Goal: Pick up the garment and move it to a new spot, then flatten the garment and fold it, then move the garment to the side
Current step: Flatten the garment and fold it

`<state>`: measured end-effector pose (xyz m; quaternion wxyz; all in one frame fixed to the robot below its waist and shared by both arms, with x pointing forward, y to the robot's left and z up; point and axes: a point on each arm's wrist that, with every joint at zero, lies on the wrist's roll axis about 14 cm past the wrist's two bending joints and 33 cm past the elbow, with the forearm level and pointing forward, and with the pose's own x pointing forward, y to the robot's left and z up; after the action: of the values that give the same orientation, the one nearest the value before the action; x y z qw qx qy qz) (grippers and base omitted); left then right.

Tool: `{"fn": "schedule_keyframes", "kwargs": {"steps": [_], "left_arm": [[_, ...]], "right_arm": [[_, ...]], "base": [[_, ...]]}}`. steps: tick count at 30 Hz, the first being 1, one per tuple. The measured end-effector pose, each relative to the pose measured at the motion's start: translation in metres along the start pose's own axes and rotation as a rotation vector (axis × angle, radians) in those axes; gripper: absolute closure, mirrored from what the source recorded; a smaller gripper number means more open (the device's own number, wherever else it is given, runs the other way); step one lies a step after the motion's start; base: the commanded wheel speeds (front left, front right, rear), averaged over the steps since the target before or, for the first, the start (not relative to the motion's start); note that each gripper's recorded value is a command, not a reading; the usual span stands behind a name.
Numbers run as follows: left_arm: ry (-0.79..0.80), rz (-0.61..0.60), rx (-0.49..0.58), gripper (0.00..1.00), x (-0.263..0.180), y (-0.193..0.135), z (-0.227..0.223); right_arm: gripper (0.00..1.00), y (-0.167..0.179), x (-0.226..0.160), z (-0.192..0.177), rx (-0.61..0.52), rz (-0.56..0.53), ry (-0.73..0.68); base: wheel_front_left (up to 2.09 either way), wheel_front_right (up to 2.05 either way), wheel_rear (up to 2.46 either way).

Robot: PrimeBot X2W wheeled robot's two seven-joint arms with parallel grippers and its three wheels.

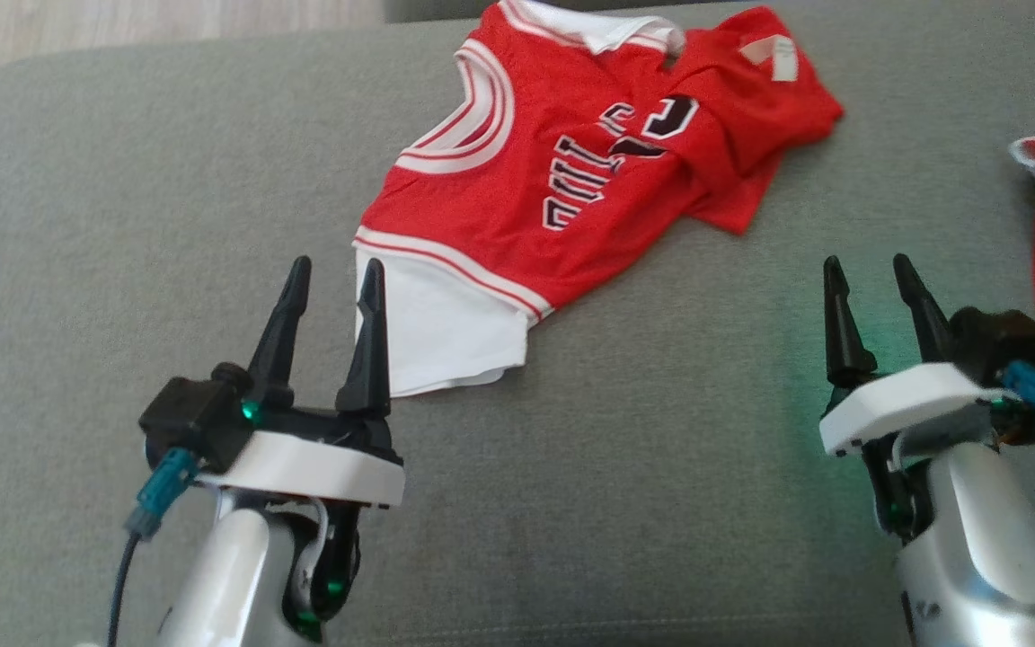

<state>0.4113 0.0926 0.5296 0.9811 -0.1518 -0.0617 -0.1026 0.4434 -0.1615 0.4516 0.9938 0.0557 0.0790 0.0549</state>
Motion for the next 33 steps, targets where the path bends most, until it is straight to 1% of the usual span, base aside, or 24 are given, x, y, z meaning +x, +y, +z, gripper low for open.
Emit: {"fn": "schedule_keyframes", "kwargs": {"steps": [3,4,9,15,20,25,26,27,28,33], "left_arm": [[0.015,0.013,0.002,0.00,-0.001,0.005,-0.005],[0.021,0.026,0.006,0.00,-0.002,0.010,-0.007],[0.017,0.069,0.024,0.00,-0.002,0.026,-0.004],[0.037,0.113,0.033,0.00,-0.008,0.041,-0.009],[0.046,0.140,0.038,0.00,-0.011,0.050,-0.011],[0.046,0.148,0.043,0.00,-0.009,0.052,-0.012],[0.045,0.149,0.043,0.00,-0.009,0.052,-0.011],[0.045,0.147,0.043,0.00,-0.008,0.052,-0.011],[0.045,0.146,0.042,0.00,-0.008,0.051,-0.012],[0.046,0.124,0.034,0.00,-0.005,0.044,-0.013]], "right_arm": [[0.00,0.001,0.011,-0.018,0.010,0.000,0.084],[0.00,0.007,0.023,-0.024,0.017,0.014,0.117],[0.00,0.025,0.053,-0.039,0.013,0.057,0.192],[0.00,0.038,0.068,-0.078,-0.011,0.083,0.332],[0.00,0.047,0.086,-0.078,-0.024,0.105,0.325],[0.00,0.050,0.092,-0.081,-0.034,0.113,0.319],[0.17,0.049,0.092,-0.081,-0.033,0.113,0.317],[0.47,0.049,0.092,-0.080,-0.033,0.111,0.317],[1.00,0.048,0.092,-0.080,-0.033,0.110,0.314],[1.00,0.041,0.086,-0.078,-0.038,0.097,0.299]], "base": [[0.00,0.00,0.00],[0.00,0.00,0.00],[0.00,0.00,0.00],[0.00,0.00,0.00],[0.00,0.00,0.00],[0.00,0.00,0.00],[0.00,0.00,0.00],[0.00,0.00,0.00],[0.00,0.00,0.00],[0.00,0.00,0.00]]}}
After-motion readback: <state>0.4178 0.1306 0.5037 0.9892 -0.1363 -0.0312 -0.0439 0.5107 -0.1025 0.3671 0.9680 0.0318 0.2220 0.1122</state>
